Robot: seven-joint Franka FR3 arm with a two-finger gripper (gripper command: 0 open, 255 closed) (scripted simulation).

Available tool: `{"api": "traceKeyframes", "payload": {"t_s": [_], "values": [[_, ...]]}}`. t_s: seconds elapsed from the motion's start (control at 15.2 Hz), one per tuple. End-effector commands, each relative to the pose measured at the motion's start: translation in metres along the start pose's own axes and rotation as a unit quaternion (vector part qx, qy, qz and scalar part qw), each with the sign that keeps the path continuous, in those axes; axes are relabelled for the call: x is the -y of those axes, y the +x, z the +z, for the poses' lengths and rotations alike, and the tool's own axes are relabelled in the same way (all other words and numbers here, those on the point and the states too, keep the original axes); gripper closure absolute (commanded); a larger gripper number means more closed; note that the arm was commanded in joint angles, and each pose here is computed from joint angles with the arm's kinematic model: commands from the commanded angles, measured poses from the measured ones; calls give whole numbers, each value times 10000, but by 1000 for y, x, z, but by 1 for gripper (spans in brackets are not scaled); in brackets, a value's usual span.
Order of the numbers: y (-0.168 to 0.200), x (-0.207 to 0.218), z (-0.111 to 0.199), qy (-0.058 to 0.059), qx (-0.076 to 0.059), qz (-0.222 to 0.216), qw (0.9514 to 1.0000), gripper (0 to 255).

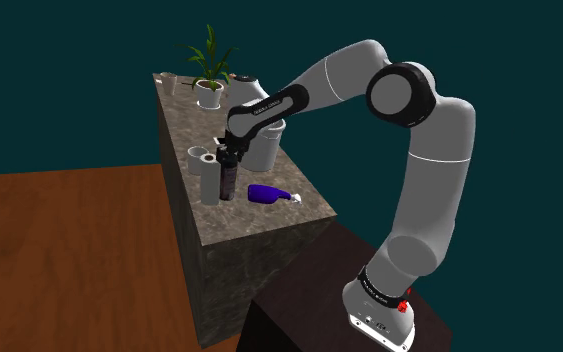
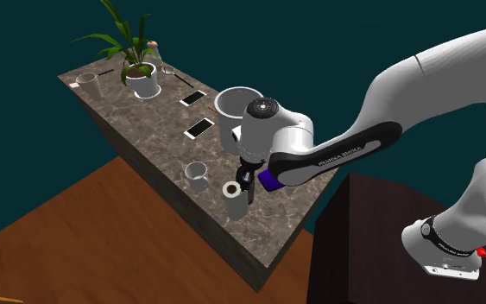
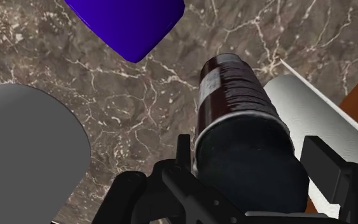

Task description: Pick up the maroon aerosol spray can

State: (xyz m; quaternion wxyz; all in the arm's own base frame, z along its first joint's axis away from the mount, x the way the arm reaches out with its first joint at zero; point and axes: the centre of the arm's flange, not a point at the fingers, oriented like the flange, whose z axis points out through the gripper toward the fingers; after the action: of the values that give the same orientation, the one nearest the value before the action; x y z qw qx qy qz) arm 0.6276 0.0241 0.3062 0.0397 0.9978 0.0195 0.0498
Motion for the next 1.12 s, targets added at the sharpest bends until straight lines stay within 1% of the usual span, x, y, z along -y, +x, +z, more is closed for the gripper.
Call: {"api": "traceKeyframes", "payload": {"t_s": [0.0,0.07,1.06], "values": [[-3,0,5,1,65,-7,10000,255],[-4,-1,7,0,64,-6,10000,255],[4,-7,-71,0,64,-6,10000,255]]}}
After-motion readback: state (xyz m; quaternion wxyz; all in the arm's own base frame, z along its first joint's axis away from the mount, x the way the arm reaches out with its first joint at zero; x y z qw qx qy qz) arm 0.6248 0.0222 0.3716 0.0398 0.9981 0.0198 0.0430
